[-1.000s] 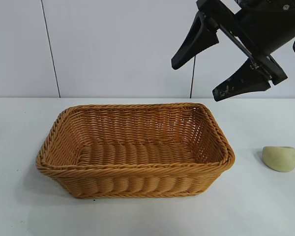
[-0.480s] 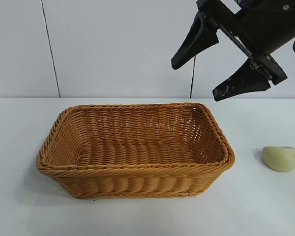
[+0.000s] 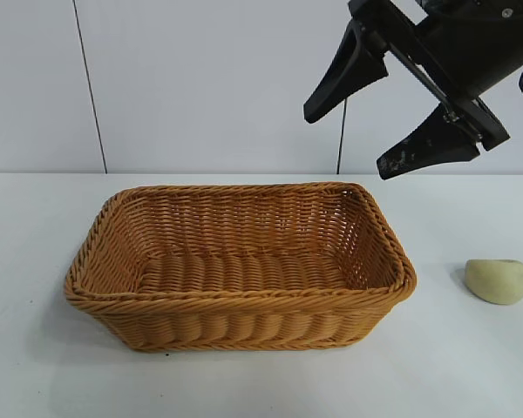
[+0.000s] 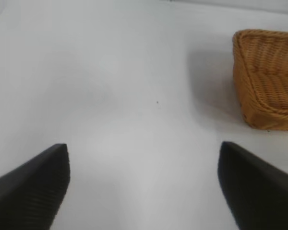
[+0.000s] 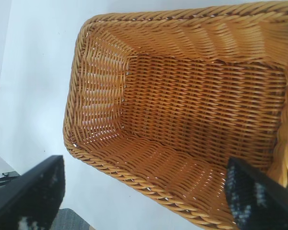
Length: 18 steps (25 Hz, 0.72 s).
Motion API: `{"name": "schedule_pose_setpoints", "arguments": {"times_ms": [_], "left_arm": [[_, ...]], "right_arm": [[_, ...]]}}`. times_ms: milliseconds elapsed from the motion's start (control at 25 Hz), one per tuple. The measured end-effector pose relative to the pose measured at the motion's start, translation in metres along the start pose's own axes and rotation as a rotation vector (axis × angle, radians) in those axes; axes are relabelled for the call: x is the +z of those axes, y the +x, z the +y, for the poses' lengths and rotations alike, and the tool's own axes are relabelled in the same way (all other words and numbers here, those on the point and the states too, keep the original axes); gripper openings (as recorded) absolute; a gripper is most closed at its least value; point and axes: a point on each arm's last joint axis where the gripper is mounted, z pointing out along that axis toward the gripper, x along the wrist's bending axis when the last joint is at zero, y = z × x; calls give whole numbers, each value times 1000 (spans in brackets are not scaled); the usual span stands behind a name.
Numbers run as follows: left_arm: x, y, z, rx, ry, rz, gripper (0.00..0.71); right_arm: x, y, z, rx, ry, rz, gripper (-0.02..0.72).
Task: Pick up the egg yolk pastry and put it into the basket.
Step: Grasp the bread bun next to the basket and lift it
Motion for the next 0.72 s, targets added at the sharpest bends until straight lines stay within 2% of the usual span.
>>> {"name": "schedule_pose_setpoints", "arguments": {"times_ms": [120, 280, 360, 480, 720], "left_arm": [[0, 0, 0, 0, 0, -1, 609], [0, 0, 0, 0, 0, -1, 609], [0, 0, 0, 0, 0, -1, 609], [0, 0, 0, 0, 0, -1, 609], [0, 0, 0, 0, 0, -1, 609]], "right_arm": [[-12, 0, 10, -48, 4, -107, 646], [-29, -5, 21, -91, 17, -286, 646], [-35, -8, 23, -109, 25, -351, 646], [-37, -10, 23, -121, 40, -393, 646], [-27, -26, 26, -94, 84, -428, 646]]}}
